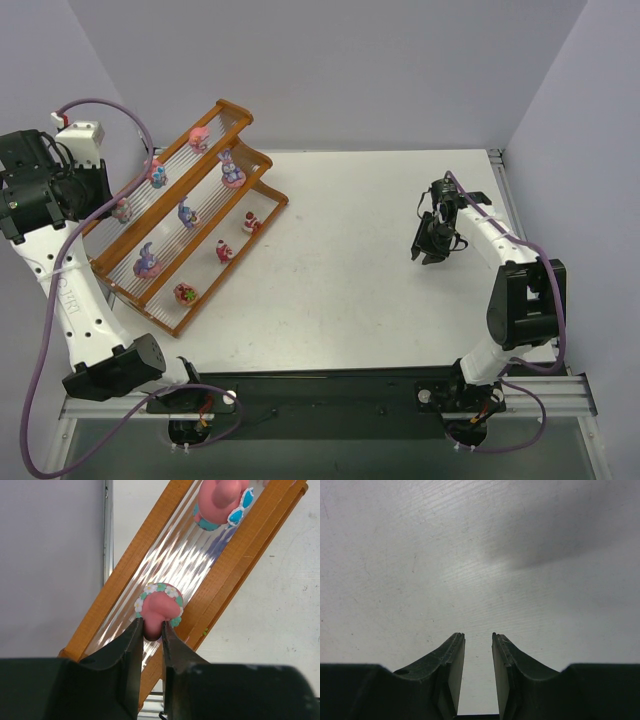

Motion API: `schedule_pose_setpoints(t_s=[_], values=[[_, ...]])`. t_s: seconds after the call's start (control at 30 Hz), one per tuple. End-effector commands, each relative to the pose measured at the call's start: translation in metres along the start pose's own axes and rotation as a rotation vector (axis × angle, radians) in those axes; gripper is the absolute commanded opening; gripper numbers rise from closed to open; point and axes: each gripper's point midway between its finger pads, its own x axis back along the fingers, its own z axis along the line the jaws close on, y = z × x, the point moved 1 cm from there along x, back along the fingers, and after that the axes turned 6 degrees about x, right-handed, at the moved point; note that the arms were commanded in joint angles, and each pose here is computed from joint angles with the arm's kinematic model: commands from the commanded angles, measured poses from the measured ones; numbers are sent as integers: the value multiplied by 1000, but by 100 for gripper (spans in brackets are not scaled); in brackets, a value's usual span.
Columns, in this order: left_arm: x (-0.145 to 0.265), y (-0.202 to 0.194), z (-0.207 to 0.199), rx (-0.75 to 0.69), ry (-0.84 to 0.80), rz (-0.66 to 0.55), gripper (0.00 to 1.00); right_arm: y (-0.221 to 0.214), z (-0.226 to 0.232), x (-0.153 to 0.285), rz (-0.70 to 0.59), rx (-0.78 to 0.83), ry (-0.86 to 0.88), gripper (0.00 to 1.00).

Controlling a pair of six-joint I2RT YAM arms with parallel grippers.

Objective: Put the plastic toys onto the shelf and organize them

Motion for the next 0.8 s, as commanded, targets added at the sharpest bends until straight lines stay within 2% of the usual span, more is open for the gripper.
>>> schedule_pose_setpoints(t_s=[0.0, 0.2, 0.3, 0.5, 0.67, 0.77], values=[[7, 4, 0, -17, -3, -16, 32, -7, -5, 3, 32, 15, -36, 30], [6, 6, 1, -13, 1, -18, 53, -9, -4, 2, 35, 22, -42, 29], [9, 8, 3, -12, 13, -27, 55, -9, -4, 2, 36, 25, -42, 29], [19, 14, 0, -19, 17, -67, 66, -9, -4, 1, 37, 30, -40, 29], [36, 23, -4, -29, 26, -124, 83, -10, -3, 1, 38, 30, -38, 30], [52, 29, -8, -38, 34, -175, 92, -10, -2, 2, 37, 36, -37, 34]])
